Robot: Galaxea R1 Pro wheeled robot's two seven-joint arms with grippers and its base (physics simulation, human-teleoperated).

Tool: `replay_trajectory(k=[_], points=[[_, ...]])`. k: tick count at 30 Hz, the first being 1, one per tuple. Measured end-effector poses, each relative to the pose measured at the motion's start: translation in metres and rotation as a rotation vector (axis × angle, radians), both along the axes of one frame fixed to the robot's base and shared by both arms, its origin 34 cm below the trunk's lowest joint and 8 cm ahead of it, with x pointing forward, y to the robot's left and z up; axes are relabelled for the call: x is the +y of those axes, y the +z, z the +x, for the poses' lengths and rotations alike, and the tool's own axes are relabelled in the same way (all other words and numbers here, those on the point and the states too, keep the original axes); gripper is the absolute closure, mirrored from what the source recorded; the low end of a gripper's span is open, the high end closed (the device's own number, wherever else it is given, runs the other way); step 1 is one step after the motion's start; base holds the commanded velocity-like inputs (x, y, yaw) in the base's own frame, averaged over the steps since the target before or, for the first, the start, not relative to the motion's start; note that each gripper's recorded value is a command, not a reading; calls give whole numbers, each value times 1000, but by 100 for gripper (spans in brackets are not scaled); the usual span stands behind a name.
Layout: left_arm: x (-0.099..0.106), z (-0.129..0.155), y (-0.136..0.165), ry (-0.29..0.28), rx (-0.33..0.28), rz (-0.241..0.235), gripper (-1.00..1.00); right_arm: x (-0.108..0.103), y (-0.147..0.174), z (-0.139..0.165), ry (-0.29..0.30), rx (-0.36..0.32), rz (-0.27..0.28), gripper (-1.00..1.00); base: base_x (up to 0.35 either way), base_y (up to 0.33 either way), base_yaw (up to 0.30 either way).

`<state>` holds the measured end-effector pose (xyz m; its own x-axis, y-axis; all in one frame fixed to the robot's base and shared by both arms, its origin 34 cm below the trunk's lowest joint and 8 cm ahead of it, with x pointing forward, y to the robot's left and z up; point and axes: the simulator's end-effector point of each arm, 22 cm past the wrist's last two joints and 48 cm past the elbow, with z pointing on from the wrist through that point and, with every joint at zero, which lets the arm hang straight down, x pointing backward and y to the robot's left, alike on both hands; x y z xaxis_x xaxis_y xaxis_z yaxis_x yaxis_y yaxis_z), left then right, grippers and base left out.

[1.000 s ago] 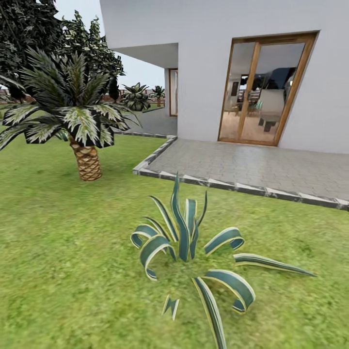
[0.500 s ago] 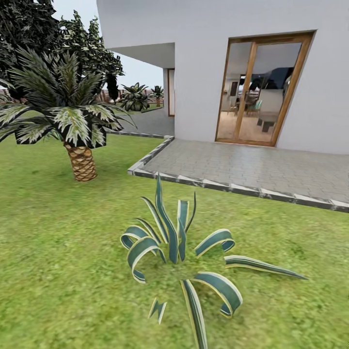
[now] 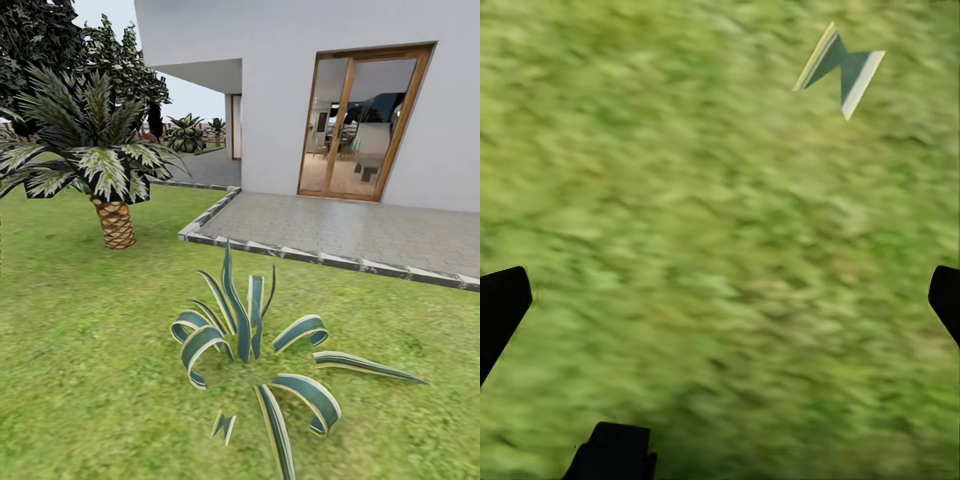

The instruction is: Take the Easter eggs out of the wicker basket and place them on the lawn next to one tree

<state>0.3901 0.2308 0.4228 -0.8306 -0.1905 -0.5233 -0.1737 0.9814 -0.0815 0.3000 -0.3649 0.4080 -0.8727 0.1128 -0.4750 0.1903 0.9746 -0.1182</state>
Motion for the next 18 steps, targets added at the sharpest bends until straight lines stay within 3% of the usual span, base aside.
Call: replay_trajectory(k=[11, 18], points=[[0, 1, 0, 0, -1, 1, -100, 0, 0, 0, -1, 2, -1, -100, 0, 273, 0], [0, 1, 0, -1, -1, 1, -100, 0, 0, 0, -1, 1, -1, -100, 0, 48, 0]])
